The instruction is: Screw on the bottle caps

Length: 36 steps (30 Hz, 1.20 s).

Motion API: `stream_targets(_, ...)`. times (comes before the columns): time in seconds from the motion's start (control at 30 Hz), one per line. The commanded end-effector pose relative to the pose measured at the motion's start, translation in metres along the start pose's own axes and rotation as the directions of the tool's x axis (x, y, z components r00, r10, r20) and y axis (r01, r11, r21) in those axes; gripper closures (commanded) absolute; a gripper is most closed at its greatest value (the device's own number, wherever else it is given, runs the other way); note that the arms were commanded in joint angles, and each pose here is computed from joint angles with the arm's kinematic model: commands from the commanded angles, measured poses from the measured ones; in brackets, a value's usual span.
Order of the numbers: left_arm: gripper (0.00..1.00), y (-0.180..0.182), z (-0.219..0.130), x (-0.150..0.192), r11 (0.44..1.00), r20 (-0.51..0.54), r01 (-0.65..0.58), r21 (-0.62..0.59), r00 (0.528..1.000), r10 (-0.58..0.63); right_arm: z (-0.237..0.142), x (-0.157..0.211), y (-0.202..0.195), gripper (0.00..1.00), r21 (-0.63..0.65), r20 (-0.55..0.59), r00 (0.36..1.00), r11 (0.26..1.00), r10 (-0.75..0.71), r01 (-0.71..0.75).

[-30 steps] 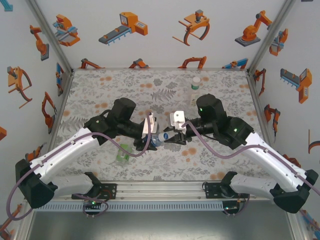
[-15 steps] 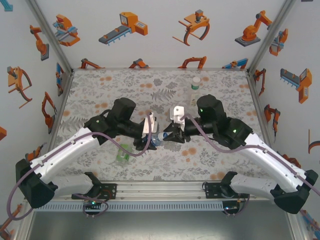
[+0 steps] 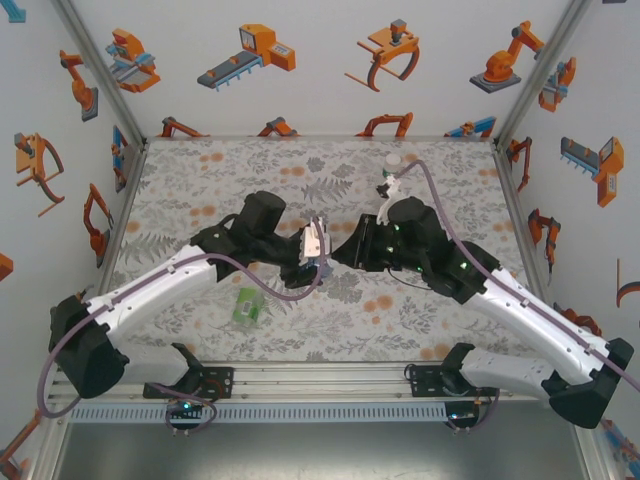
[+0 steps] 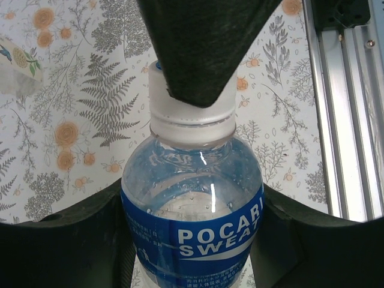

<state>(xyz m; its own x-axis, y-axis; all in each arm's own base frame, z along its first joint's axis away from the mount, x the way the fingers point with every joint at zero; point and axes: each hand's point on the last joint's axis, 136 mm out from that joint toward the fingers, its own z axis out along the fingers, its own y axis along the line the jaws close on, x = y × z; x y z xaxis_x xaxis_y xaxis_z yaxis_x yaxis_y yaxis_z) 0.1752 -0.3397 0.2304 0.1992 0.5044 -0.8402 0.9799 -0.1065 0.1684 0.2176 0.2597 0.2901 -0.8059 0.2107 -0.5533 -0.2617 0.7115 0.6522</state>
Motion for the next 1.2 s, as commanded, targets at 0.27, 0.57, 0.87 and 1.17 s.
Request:
stream_targets(0.27,1.0,0.008,-0.002,-0.028,0.998,0.081,-0.063,-0.008,0.995,0.063,-0.008,-0.019,-0.023,0.89,0.164,0.085,0.992,0.981,0.088,-0.101)
stream_targets(0.57,1.0,-0.004,-0.009,-0.026,0.998,0.072,-0.056,0.018,0.996,0.054,-0.032,-0.036,0.04,0.47,-0.046,0.15,0.859,0.865,-0.489,0.5)
stream_targets(0.87,1.0,-0.028,-0.024,-0.031,0.993,0.078,-0.041,0.107,0.996,0.032,-0.04,0.016,0.088,0.45,-0.368,0.202,0.454,0.362,-0.868,0.856)
stream_targets(1.17,1.0,-0.049,-0.04,-0.03,0.99,0.082,-0.005,0.142,0.997,-0.007,-0.052,0.048,0.105,0.47,-0.444,0.438,0.203,-0.014,-0.876,0.896)
